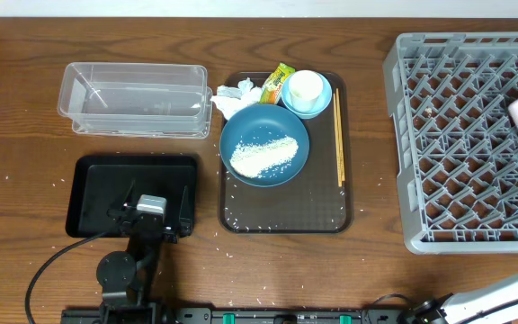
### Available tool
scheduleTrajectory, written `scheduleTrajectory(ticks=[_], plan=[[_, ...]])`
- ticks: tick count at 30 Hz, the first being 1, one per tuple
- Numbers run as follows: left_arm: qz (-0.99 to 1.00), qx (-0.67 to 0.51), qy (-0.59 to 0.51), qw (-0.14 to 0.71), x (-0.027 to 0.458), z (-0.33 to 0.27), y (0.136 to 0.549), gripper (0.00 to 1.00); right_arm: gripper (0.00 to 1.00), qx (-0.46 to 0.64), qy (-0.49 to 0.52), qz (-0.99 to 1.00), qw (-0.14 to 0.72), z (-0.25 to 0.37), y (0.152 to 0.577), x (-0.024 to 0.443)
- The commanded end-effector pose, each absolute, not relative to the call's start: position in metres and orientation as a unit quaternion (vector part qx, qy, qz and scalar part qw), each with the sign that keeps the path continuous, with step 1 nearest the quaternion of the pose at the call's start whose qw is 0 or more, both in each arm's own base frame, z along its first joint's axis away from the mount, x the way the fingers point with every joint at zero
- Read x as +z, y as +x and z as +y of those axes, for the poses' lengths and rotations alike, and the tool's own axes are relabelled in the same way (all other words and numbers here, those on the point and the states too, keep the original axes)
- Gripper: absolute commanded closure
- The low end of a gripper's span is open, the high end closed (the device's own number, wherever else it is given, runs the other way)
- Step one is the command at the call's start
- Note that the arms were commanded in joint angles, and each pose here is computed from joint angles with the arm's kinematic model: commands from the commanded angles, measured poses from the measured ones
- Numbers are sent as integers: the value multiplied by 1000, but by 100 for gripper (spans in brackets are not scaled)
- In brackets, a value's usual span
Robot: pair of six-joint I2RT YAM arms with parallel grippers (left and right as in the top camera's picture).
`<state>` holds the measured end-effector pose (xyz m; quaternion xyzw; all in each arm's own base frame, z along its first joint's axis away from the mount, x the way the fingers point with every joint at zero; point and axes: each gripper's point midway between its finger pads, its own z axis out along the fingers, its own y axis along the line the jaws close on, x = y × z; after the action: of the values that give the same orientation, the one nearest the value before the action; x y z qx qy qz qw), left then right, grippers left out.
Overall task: Sort waste into correct bins and load items into the dishwasher rack
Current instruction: 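Lower the pink cup into the rack's right side and release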
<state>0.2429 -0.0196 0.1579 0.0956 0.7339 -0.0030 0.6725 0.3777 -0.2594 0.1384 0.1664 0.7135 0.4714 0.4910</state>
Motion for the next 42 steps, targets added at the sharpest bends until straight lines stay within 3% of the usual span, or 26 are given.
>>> scheduleTrajectory(ticks=[1, 2, 3, 4, 5, 9, 15, 20, 28, 29, 30, 33, 34, 42], plan=[[747, -8, 93, 658, 141, -20, 243, 0, 96, 480, 190, 706, 485, -266, 370, 139], [747, -7, 93, 658, 141, -20, 243, 0, 89, 481, 192, 705, 485, -267, 369, 141], [747, -7, 93, 658, 141, -20, 243, 0, 66, 481, 194, 705, 484, -266, 368, 144], [747, -8, 93, 658, 141, -20, 243, 0, 37, 480, 193, 705, 485, -266, 367, 148], [747, -8, 93, 658, 141, -20, 243, 0, 1, 477, 191, 706, 488, -265, 367, 155], [747, -7, 93, 658, 141, -20, 243, 0, 1, 426, 233, 736, 471, -268, 364, 164], [747, -7, 93, 658, 141, -19, 243, 0, 1, 247, 379, 798, 398, -289, 331, 169], [747, -7, 93, 658, 141, -20, 243, 0, 1, 133, 449, 782, 412, -298, 300, 220], [747, -7, 93, 658, 141, -20, 243, 0, 1, 163, 352, 768, 510, -251, 314, 305], [747, -7, 93, 658, 141, -20, 243, 0, 4, 172, 340, 770, 512, -245, 319, 307], [747, -8, 93, 658, 141, -20, 243, 0, 21, 176, 332, 773, 511, -239, 324, 307], [747, -8, 93, 658, 141, -20, 243, 0, 90, 163, 320, 791, 496, -226, 343, 296], [747, -7, 93, 658, 141, -19, 243, 0, 97, 144, 326, 799, 485, -225, 349, 288], [747, -7, 93, 658, 141, -20, 243, 0, 99, -27, 371, 839, 398, -240, 389, 208]])
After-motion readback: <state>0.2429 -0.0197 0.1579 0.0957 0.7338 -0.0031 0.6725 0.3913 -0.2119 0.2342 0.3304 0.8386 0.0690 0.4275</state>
